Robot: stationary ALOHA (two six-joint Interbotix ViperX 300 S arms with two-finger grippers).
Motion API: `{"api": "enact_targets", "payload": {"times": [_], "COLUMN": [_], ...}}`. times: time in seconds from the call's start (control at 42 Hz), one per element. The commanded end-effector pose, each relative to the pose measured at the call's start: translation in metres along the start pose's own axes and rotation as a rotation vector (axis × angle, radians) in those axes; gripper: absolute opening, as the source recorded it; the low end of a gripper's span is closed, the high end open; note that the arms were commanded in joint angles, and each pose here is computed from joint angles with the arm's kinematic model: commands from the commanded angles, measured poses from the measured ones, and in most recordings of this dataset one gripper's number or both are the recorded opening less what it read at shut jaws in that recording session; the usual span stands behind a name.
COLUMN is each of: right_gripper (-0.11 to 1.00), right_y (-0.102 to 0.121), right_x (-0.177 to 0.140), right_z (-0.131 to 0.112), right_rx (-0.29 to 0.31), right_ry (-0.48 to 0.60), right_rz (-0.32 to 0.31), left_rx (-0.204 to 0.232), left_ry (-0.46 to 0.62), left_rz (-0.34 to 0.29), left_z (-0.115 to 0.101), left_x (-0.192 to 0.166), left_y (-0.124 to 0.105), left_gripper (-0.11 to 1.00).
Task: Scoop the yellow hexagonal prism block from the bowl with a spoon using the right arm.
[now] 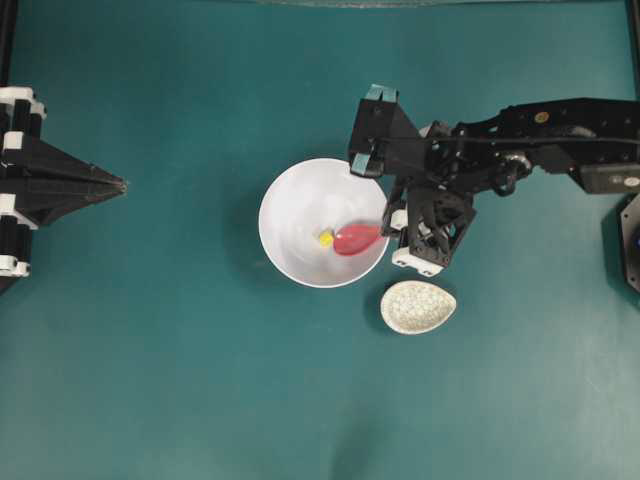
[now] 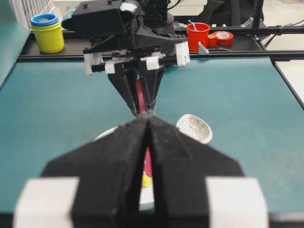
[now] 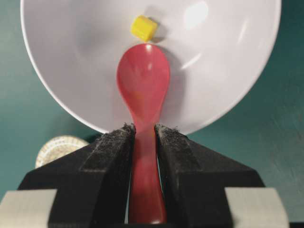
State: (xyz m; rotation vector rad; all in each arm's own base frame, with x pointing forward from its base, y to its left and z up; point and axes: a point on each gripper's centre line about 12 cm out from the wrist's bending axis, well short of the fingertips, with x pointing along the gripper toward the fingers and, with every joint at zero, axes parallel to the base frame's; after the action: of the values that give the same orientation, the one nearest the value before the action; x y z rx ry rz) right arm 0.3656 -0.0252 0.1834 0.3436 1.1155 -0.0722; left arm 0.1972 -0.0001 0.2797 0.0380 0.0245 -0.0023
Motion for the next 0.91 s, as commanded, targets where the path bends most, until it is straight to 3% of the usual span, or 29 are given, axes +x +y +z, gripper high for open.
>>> {"api": "enact_targets", "payload": {"times": [0.0,0.31,0.882], "right_gripper": [0.23,0.23,0.23], "right_y": [0.005,0.005,0.004], "right_x": [-0.006,0.006,0.014], "right_z": [0.010,0.019,0.041], "right_rx": [-0.009,-0.016,-0.023], "right_ry": [-0.033,-0.029,-0.155], "right_rz": [0.010,0.006,-0.001], "left_rx": [0.005,0.005,0.005], "left_ry": [-0.017,-0.017,-0.006], "left_rz": [0.002,0.002,0.001], "left_z": [0.007,0.007,0.006], "left_x": [0.002,0.002,0.002], "left_y": [0.001,0.001,0.000], "left_gripper": [0.00,0.00,0.00]}}
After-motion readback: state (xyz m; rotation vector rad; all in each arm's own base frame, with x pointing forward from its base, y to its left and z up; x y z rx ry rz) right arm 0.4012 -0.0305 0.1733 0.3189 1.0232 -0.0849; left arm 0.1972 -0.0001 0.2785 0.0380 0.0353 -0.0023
